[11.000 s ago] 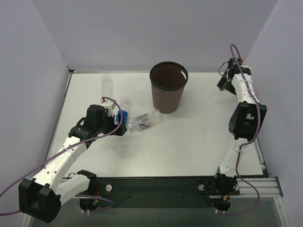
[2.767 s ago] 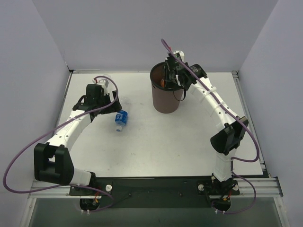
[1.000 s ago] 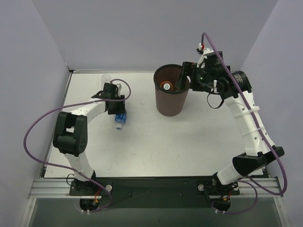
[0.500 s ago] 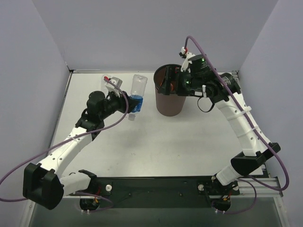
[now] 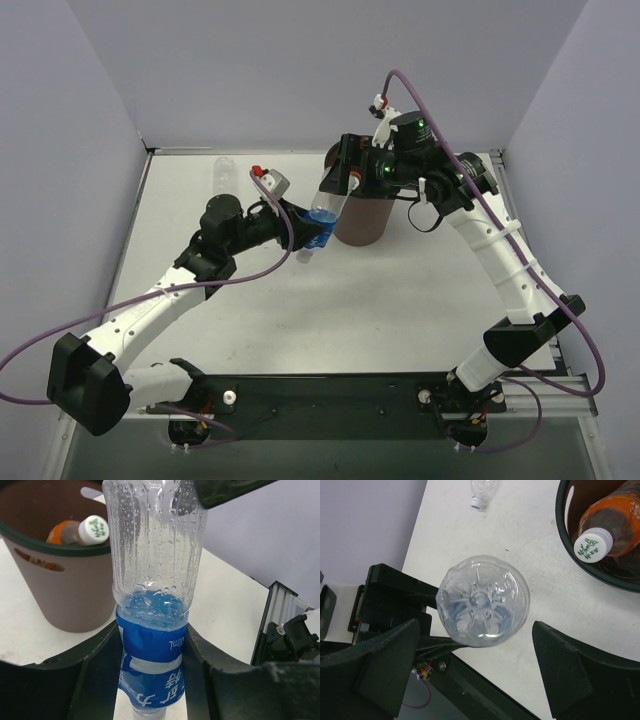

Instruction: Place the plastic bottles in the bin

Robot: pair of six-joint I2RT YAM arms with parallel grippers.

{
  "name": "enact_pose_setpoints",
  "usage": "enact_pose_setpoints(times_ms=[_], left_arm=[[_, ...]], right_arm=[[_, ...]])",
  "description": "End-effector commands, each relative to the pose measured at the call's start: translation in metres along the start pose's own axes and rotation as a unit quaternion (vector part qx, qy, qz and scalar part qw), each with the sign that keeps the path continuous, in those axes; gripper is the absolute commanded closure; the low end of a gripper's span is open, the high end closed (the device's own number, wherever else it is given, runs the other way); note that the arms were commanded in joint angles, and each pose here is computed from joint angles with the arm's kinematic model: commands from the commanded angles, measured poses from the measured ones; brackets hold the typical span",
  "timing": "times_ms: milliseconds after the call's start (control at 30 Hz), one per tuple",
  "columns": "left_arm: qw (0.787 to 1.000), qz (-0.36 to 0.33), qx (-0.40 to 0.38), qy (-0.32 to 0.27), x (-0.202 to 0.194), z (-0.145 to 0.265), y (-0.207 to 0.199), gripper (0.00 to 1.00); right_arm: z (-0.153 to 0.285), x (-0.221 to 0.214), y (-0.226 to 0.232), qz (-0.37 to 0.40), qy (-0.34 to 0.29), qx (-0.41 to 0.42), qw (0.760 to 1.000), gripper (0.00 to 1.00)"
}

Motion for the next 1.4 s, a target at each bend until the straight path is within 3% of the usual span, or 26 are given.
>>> enact_pose_setpoints(times_ms=[0,100,133,200,233,300,333,433,533,567,733,833,900,1000,1233,1367], left_arm=[[0.997,-0.052,-0.05,-0.028,0.028,-0.003,-0.028,0.58],[0.994,-0.079,-0.077,-0.026,0.025,-0.002,-0.037,0.58],[0.992,-0.087,-0.084,-0.028,0.024,0.0,-0.04,0.58],[0.991,-0.098,-0.08,-0.037,0.025,0.001,-0.041,0.57],[0.991,-0.098,-0.078,-0.038,0.025,0.002,-0.042,0.45],[0.995,-0.08,-0.041,-0.038,0.026,0.001,-0.034,0.21],[0.997,-0.069,-0.025,-0.032,0.024,-0.002,-0.029,0.03],[0.998,-0.036,0.053,-0.028,0.029,-0.009,-0.01,0.03],[0.985,0.051,0.16,-0.038,0.043,-0.008,0.022,0.03],[0.978,0.085,0.19,-0.014,0.034,-0.005,0.033,0.02],[0.934,0.21,0.289,-0.022,0.03,0.017,0.085,0.04],[0.885,0.257,0.386,-0.036,0.018,0.046,0.133,0.04],[0.858,0.277,0.43,-0.042,0.011,0.062,0.164,0.04],[0.841,0.279,0.461,-0.05,0.01,0.073,0.197,0.04],[0.817,0.249,0.519,-0.04,0.024,0.077,0.265,0.04],[0.805,0.244,0.54,-0.03,0.035,0.078,0.304,0.03]], right_arm=[[0.003,0.012,0.011,0.001,-0.025,0.026,0.999,0.12],[-0.001,0.014,0.008,0.003,-0.025,0.019,0.999,0.19],[-0.001,0.015,0.007,0.005,-0.028,0.016,0.999,0.29],[0.002,0.019,0.008,0.01,-0.036,0.015,0.999,0.41],[0.004,0.02,0.006,0.016,-0.041,0.011,0.999,0.52],[0.011,0.024,0.006,0.024,-0.052,0.008,0.998,0.61],[0.014,0.025,0.003,0.032,-0.059,-0.003,0.998,0.66],[0.024,0.036,-0.009,0.065,-0.087,-0.038,0.993,0.67],[0.04,0.056,-0.016,0.093,-0.128,-0.072,0.985,0.67],[0.046,0.064,-0.025,0.108,-0.145,-0.103,0.978,0.67],[0.068,0.097,-0.033,0.156,-0.22,-0.15,0.951,0.67],[0.074,0.113,-0.04,0.181,-0.256,-0.184,0.932,0.67],[0.072,0.12,-0.048,0.201,-0.263,-0.209,0.92,0.67],[0.061,0.128,-0.056,0.217,-0.262,-0.223,0.914,0.67],[-0.017,0.108,-0.114,0.237,-0.209,-0.286,0.905,0.68],[-0.067,0.077,-0.173,0.183,-0.161,-0.313,0.918,0.69]])
Point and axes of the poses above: each gripper's point midway between its finger pads, its own z axis back along the fingers, its own y axis along the line the jaws close on, x = y × z, the point moved 6 cm from there along z, back along the fingers, and after that the axes turned 9 degrees about z, right-handed, at the moved point
